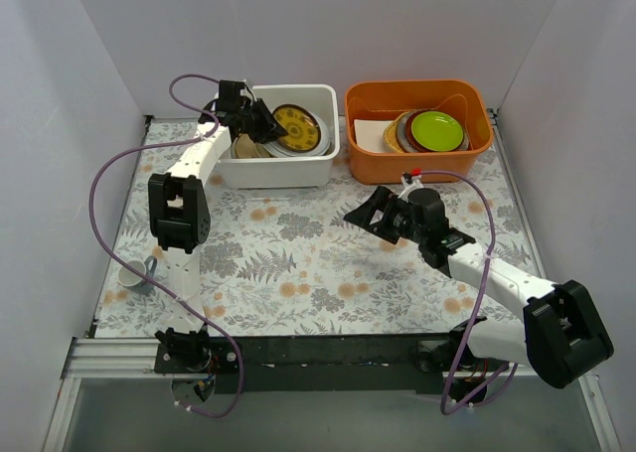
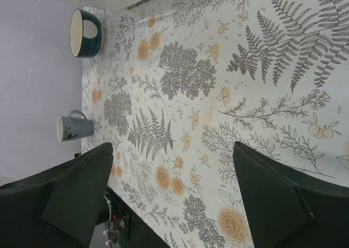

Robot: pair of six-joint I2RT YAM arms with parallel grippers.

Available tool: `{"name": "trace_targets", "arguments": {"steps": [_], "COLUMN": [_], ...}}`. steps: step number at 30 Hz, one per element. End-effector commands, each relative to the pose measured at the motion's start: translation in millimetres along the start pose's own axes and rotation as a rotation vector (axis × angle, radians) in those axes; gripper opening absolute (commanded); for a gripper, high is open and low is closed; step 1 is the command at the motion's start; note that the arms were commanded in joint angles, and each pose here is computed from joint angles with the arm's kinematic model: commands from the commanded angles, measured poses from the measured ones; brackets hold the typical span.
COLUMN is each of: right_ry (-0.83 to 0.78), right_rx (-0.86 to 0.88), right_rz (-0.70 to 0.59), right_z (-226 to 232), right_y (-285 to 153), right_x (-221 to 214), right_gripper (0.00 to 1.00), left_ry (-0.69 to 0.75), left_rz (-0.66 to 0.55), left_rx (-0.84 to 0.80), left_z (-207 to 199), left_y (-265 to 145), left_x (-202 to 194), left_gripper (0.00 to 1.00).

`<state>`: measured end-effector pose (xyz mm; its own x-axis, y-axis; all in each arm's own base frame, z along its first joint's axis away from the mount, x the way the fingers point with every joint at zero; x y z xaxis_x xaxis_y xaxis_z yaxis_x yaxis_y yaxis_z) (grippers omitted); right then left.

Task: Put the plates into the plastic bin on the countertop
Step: Place the plate in the plastic bin.

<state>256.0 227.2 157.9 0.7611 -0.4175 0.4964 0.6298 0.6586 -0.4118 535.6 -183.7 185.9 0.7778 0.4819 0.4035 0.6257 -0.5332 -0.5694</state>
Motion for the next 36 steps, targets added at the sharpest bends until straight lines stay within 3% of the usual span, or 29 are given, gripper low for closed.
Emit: {"name": "trace_targets", "arguments": {"steps": [1,2,11,19,36], "right_ry": [-0.018,-0.018,-0.012,-0.007,-0.015], "right_rx": [0.030,0.033,0.036,0.048,0.054], "right_rz": [-0.003,-0.003,0.001,0.003,-0.016], "right_z": [2.6,2.8,1.3,2.9,9.0], "right_y": [0.5,0.4,-1.1,-2.3,-11.8], "right_x": [2.4,2.7,1.2,0.3,4.4], "right_gripper": [0.98,0.98,0.98,0.98,0.98], "left_ry": [0.029,0.027,0.001,-0.026,0.006], "left_rz": [-0.070,-0.077,-0.100,-0.205,-0.302], "left_rx": [-0.005,-0.006,0.049,0.118,0.167], "left_z": [-13.9,-13.9,-3.9,-7.7,-28.6], "left_y": [-17.2,-17.8,-24.2,-61.4,-127.3], "left_x": [15.9,17.4,20.0,40.9,57.8], "left_gripper": [0.29,0.36,0.51,0.70,0.79]}}
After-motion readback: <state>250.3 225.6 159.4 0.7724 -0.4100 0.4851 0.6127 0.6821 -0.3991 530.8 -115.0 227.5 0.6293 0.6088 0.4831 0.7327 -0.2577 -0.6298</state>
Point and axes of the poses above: each gripper's point midway between its finger pads, its own y axis out along the fingers, its own z axis along the line the jaws close on, x = y × z, the point moved 3 cm from there along -y, back along the fingers, and after that the axes turned 2 degrees about -y, right-handed, at the moved point
